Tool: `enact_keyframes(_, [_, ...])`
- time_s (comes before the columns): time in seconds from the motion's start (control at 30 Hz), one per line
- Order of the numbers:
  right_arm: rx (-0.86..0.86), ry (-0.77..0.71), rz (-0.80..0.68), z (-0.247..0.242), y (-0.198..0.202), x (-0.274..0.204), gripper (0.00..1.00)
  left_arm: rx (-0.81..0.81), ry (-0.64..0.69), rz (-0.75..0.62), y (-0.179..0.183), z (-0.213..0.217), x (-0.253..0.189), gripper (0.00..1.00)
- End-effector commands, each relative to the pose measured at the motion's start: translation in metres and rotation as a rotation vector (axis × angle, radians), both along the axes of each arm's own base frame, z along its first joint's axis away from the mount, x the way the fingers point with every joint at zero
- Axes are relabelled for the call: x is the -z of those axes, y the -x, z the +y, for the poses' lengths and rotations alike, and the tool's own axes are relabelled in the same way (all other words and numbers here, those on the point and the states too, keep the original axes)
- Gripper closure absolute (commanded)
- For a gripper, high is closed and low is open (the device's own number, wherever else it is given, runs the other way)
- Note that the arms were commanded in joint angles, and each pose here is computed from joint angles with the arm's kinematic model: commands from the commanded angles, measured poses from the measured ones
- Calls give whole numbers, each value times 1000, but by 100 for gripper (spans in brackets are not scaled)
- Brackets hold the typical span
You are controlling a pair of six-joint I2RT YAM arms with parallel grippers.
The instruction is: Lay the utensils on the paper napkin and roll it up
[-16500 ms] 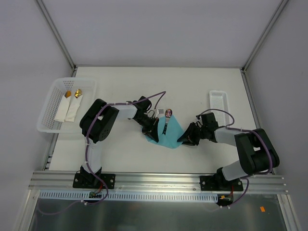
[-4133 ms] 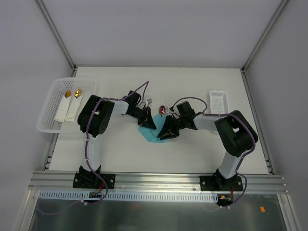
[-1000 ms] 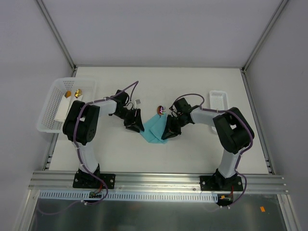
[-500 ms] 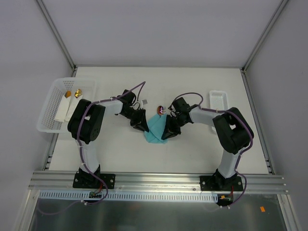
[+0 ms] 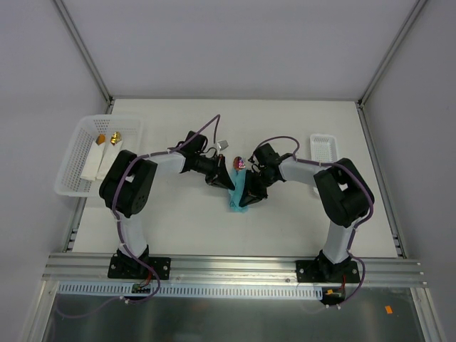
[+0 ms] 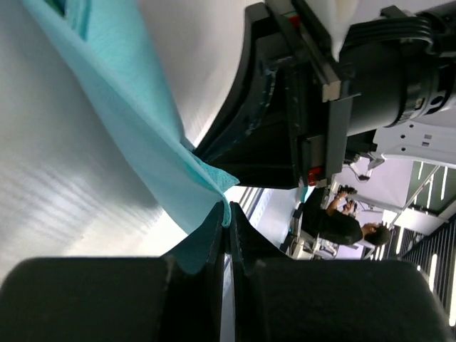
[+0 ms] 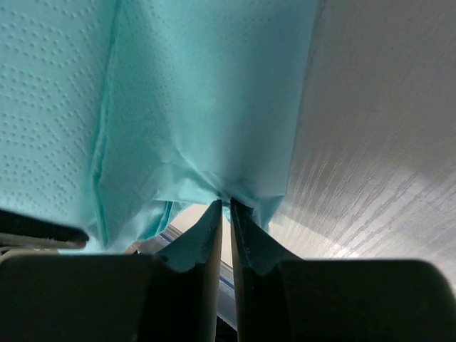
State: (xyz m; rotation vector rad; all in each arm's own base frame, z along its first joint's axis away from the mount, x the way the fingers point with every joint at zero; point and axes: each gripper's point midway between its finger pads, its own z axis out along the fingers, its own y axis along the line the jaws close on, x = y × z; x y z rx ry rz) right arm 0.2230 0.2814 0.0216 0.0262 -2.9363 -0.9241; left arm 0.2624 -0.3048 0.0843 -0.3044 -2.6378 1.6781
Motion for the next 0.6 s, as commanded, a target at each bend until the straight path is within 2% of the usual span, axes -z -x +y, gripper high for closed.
enact_keyframes(0.0, [-22,249,13,-43,13,48,86,35,124,-5,6,-18,-29,99])
enact_keyframes(0.27, [-26,245,14,-41,12,48,87,-20,178,19,-10,-41,-16,99])
enact_keyframes(0.57, [-28,245,16,-42,13,48,87,-98,117,116,-17,-50,29,99])
